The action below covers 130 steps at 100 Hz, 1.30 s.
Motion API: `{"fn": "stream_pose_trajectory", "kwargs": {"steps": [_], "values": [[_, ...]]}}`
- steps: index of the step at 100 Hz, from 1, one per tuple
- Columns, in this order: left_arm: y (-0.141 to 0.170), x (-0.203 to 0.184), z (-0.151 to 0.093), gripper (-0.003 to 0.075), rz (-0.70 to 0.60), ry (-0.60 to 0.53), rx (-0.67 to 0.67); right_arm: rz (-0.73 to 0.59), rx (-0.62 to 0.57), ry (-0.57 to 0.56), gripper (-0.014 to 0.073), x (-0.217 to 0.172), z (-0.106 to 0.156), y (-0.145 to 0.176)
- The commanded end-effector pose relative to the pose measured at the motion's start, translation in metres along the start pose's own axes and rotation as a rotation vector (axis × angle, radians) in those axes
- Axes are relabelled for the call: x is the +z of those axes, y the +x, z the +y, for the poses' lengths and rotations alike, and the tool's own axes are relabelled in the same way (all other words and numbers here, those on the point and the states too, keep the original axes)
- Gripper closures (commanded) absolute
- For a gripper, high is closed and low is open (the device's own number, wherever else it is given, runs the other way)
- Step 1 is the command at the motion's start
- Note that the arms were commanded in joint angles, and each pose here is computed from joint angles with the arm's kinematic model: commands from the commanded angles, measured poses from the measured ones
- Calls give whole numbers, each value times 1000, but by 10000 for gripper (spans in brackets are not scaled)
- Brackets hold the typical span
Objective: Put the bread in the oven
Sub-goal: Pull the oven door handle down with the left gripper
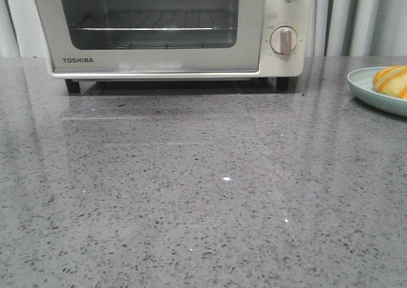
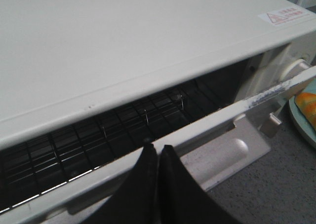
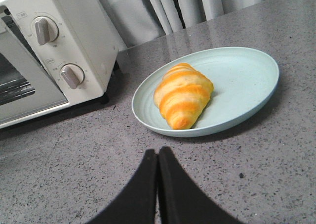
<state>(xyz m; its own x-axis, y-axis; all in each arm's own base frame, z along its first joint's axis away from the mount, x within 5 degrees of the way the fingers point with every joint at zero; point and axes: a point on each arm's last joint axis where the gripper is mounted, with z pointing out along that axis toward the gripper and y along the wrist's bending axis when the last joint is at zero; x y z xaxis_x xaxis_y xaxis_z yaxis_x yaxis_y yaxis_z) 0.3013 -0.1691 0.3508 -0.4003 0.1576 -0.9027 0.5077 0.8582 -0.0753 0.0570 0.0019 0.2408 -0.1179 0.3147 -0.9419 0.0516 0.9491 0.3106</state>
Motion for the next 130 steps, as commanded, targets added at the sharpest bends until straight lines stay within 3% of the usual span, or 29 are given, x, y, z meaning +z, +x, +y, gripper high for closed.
{"fn": "stream_pose_trajectory", "kwargs": {"steps": [1, 44, 95, 130], "values": [[16, -5, -4, 741, 127, 26, 0, -82, -12, -7, 643, -1, 4, -16], [73, 1, -1, 741, 326, 27, -19, -92, -12, -9, 643, -2, 4, -19], [79, -2, -2, 741, 374, 35, -23, -146, -15, -22, 643, -6, 8, -32], [112, -2, -1, 741, 453, 31, -58, -159, -16, -28, 643, -9, 11, -37]]}}
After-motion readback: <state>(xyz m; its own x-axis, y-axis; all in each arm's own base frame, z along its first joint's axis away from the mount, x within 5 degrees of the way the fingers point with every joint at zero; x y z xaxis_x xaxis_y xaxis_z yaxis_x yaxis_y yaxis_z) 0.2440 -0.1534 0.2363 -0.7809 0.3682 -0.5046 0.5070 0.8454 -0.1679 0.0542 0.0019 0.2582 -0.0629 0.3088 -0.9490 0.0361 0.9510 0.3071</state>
